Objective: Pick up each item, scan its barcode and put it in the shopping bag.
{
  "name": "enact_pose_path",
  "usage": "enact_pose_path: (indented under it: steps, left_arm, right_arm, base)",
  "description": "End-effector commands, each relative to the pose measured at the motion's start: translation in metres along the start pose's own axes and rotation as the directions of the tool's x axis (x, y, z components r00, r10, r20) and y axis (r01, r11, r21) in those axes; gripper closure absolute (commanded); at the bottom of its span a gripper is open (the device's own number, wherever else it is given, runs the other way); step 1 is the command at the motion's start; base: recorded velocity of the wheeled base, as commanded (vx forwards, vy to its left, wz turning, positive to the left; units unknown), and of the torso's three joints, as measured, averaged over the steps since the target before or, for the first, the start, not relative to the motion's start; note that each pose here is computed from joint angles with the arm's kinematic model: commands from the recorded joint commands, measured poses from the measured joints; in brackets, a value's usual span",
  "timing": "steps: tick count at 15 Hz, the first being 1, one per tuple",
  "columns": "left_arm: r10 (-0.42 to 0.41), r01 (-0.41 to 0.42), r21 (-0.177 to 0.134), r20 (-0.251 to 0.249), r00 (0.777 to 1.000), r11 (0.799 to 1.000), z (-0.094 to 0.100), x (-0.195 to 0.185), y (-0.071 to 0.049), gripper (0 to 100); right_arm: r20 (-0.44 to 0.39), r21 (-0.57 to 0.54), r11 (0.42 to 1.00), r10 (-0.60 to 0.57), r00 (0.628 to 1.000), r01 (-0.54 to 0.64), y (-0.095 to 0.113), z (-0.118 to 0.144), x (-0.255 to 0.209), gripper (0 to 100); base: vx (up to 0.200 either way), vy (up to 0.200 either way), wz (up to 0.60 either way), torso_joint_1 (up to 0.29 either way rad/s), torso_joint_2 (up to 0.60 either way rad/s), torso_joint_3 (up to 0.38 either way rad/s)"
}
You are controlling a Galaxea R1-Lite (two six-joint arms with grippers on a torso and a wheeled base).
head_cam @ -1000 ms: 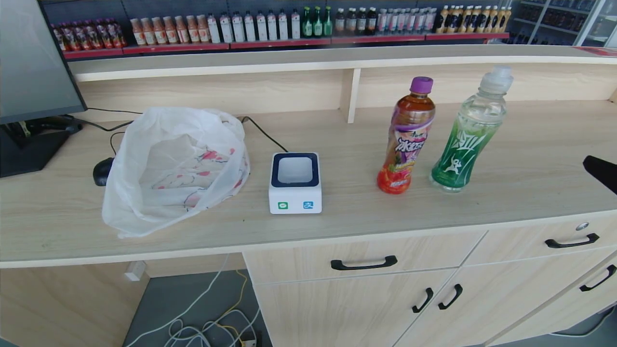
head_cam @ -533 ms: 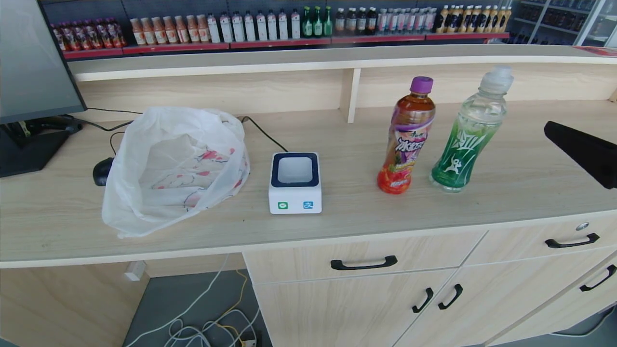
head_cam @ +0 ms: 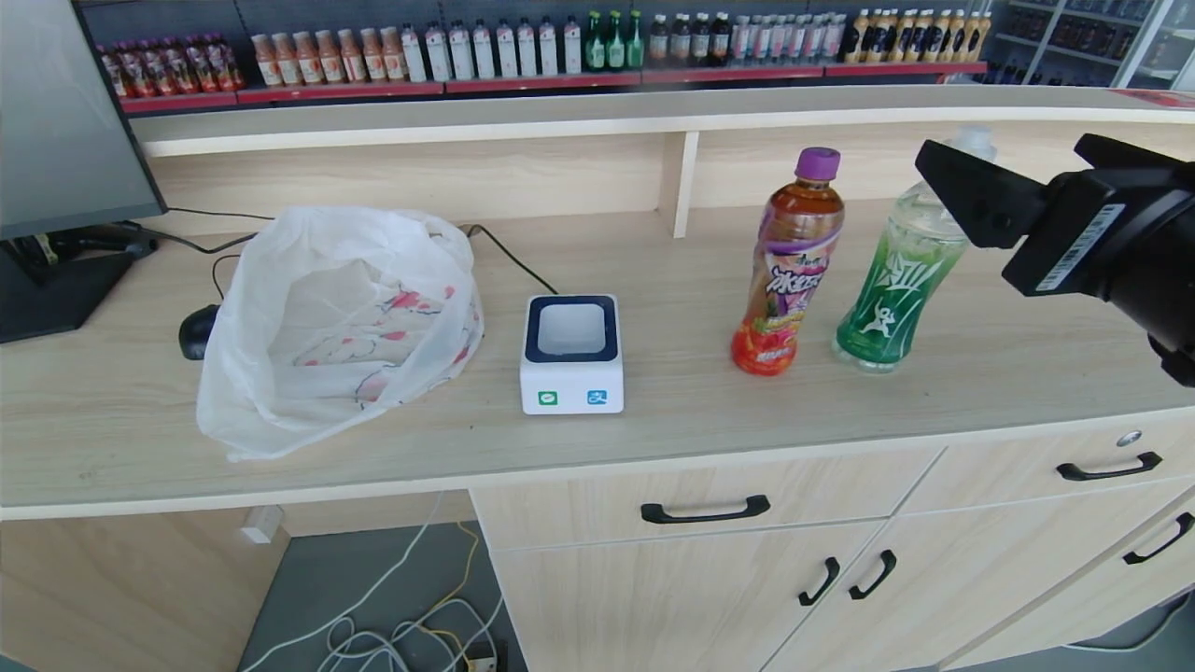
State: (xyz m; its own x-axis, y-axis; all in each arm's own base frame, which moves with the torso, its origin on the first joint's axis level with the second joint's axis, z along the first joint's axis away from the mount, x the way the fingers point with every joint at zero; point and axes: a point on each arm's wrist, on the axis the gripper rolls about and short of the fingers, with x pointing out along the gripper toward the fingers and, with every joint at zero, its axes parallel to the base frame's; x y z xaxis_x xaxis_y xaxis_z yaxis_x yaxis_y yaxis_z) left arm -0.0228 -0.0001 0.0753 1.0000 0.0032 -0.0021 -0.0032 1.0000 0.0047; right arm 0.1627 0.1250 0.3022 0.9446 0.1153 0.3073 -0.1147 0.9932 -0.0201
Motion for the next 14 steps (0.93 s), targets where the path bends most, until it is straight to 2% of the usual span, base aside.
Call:
enact_pose_path:
  steps: [1, 7, 12, 14]
  left_arm:
    - [0.000, 0.000, 0.000, 0.001, 1.000, 1.000, 0.000, 0.000, 0.000, 0]
    - [0.000, 0.000, 0.000, 0.001, 1.000, 1.000, 0.000, 0.000, 0.000, 0]
    - [0.000, 0.000, 0.000, 0.001, 1.000, 1.000, 0.000, 0.000, 0.000, 0]
    - [-0.002, 0.002, 0.000, 0.001, 1.000, 1.000, 0.000, 0.000, 0.000, 0]
  right_arm:
    - [-0.033, 0.000, 1.000, 0.001, 0.999, -0.001, 0.015, -0.017, 0.016, 0]
    - [0.003, 0.035, 0.998, 0.046, 0.999, -0.047, 0.028, -0.009, 0.030, 0]
    - [-0.026, 0.003, 0.998, 0.068, 0.997, -0.068, 0.043, -0.022, 0.041, 0]
    - [-0.052, 0.014, 0.997, 0.076, 0.996, -0.076, 0.052, -0.037, 0.049, 0]
  base:
    - [0.000, 0.000, 0.00, 0.000, 0.00, 0.000]
    - [0.000, 0.000, 0.00, 0.000, 0.00, 0.000]
    - [0.000, 0.000, 0.00, 0.000, 0.00, 0.000]
    - [0.000, 0.000, 0.00, 0.000, 0.00, 0.000]
